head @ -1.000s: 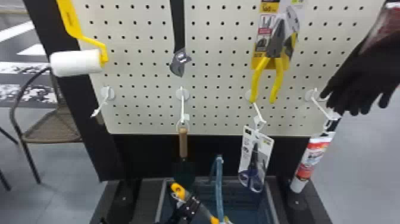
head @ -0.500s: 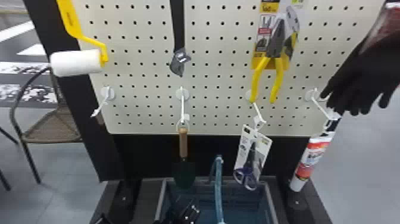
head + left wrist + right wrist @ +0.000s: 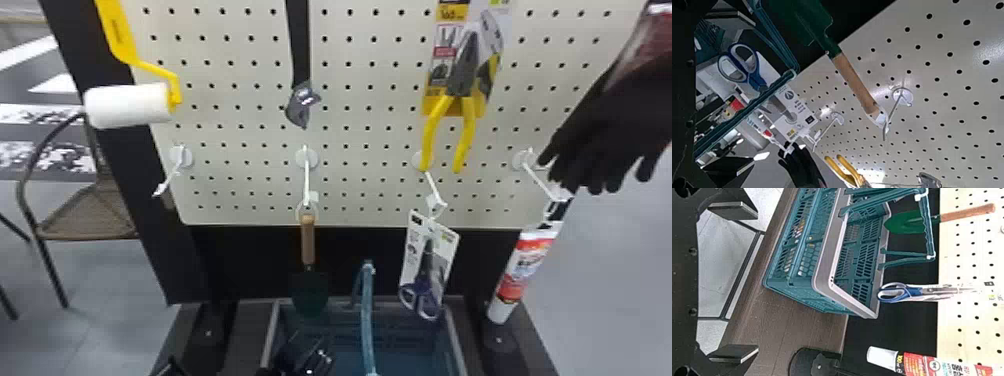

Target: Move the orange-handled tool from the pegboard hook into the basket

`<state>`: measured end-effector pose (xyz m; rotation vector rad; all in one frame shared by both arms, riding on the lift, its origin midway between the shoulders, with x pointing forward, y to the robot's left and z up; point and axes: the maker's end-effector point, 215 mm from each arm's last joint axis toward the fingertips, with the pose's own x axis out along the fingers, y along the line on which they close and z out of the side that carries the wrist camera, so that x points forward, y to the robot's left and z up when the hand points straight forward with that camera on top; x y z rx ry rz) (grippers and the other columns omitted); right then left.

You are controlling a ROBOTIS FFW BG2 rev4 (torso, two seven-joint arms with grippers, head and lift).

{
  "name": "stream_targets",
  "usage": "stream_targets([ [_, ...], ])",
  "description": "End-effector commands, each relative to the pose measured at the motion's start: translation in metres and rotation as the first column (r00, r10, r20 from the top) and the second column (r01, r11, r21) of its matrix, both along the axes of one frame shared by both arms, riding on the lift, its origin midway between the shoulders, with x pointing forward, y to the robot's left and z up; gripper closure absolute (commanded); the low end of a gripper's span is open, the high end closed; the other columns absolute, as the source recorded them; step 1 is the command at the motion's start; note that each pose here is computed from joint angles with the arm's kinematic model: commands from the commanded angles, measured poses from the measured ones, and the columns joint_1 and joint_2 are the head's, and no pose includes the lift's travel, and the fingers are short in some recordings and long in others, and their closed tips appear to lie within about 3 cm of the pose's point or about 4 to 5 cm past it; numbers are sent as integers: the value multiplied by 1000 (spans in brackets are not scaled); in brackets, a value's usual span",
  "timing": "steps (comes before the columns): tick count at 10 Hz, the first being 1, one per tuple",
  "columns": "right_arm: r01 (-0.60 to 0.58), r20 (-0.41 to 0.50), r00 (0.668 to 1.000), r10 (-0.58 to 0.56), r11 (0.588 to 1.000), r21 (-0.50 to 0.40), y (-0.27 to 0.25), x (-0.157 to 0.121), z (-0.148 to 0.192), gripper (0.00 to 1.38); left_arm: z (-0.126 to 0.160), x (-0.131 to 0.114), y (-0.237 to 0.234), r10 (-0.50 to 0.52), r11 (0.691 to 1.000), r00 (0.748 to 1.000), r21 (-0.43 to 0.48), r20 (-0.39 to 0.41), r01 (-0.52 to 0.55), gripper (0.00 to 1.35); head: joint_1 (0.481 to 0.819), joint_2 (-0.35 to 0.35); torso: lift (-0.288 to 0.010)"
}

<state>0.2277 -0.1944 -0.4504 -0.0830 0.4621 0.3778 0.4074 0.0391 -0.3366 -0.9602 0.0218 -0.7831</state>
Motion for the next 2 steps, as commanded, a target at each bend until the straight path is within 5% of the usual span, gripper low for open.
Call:
stream_targets([
  [1,0,0,1000,0,1000,-1,0,0,0,107,0,0,0,0,1000,1000,-1,0,0,87,549,0,-100],
  [2,0,0,1000,0,1000,-1,0,0,0,107,0,0,0,0,1000,1000,-1,0,0,87,549,0,-100],
])
